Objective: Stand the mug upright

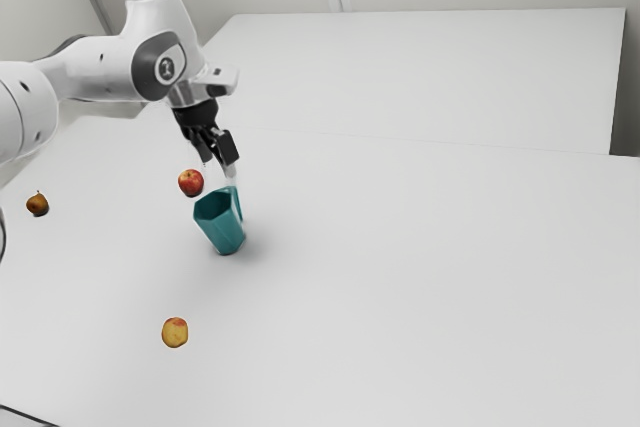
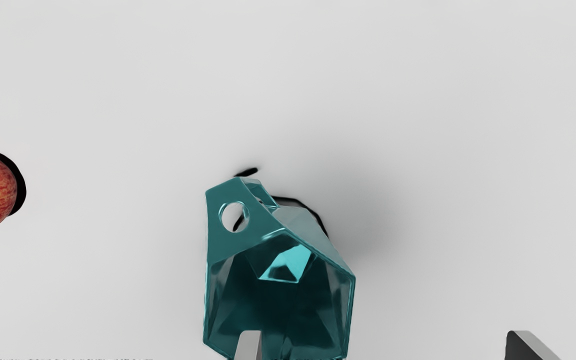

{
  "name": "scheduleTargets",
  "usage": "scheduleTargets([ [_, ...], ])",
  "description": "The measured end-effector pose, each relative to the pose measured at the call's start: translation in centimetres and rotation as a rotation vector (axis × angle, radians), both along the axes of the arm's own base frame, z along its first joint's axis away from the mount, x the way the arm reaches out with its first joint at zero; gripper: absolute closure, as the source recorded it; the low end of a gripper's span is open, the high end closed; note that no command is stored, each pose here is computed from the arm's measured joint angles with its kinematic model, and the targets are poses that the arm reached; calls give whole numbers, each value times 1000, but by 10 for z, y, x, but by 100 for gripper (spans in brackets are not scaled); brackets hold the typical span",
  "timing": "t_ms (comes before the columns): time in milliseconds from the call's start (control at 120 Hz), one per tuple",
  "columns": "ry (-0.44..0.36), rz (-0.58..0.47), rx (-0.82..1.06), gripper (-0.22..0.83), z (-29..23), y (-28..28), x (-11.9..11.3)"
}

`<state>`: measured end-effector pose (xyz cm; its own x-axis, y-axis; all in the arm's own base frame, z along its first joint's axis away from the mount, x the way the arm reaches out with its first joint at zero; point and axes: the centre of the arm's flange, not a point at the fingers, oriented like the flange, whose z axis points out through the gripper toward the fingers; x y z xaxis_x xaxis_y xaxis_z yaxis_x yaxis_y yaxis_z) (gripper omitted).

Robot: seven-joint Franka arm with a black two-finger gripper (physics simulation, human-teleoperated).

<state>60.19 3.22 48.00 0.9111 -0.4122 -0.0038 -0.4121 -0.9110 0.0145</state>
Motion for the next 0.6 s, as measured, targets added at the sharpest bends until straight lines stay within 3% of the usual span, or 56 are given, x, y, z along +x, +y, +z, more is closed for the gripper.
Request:
scheduleTargets([
  [133,-44,72,-18,4,61,-2,-2],
  [317,-91,142,-26,2,118,-4,-24],
  [600,-71,212,-29,0,141,-7,-45],
])
